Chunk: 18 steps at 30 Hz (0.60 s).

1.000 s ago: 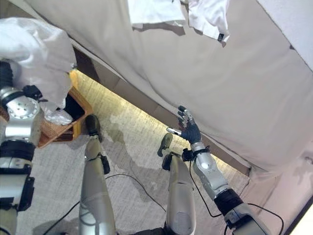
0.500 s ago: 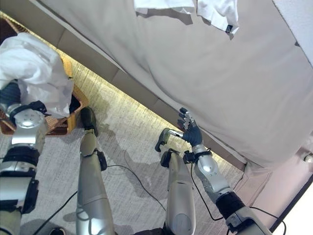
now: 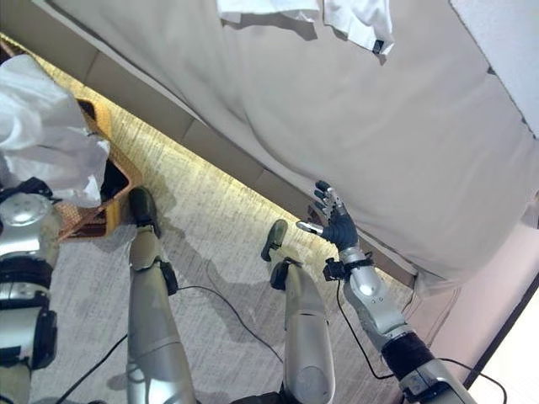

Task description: Pick up clothes into the bucket

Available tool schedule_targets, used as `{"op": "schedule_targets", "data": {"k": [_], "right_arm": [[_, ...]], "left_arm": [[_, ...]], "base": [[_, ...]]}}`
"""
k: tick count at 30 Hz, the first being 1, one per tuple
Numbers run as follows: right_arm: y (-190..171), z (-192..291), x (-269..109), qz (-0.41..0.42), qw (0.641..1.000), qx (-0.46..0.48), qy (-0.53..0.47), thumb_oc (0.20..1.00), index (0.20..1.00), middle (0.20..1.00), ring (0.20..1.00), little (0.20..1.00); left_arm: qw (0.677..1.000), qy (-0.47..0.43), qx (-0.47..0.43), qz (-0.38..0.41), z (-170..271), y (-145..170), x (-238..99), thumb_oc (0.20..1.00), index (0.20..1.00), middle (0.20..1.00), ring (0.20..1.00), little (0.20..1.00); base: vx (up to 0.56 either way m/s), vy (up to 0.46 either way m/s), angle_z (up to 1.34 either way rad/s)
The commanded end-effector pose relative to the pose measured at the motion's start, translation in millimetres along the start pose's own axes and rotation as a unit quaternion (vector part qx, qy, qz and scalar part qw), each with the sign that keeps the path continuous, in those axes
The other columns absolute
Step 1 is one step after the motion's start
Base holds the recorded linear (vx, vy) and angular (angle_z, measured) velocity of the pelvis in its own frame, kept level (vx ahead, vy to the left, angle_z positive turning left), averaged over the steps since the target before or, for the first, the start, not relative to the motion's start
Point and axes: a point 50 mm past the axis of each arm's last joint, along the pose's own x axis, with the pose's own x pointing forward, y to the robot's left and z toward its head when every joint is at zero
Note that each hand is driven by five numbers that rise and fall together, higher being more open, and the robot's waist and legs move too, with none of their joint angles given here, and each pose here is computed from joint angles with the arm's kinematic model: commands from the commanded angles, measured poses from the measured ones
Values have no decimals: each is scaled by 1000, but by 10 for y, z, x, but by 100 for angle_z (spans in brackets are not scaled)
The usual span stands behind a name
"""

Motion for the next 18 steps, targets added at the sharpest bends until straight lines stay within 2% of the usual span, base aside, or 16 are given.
{"op": "schedule_targets", "data": {"k": [1,8,12,18], "right_arm": [[-42,152,-63,-9,998,31,-51,1000,1000,1000,1000,1000],[-26,144,-85,-8,998,44,-49,1000,1000,1000,1000,1000],[-20,137,-86,-4,998,44,-45,1000,1000,1000,1000,1000],[-8,144,-77,-5,998,49,-47,1000,1000,1000,1000,1000]], "left_arm": [[995,-44,-40,78,334,348,357,200,200,200,200,200],[988,-5,-110,111,247,480,390,200,200,200,200,200],[990,-10,-103,97,280,427,382,200,200,200,200,200],[987,2,-140,80,306,283,301,200,200,200,200,200]], "base": [[0,0,0],[1,1,4],[-1,-10,5],[2,0,1]]}}
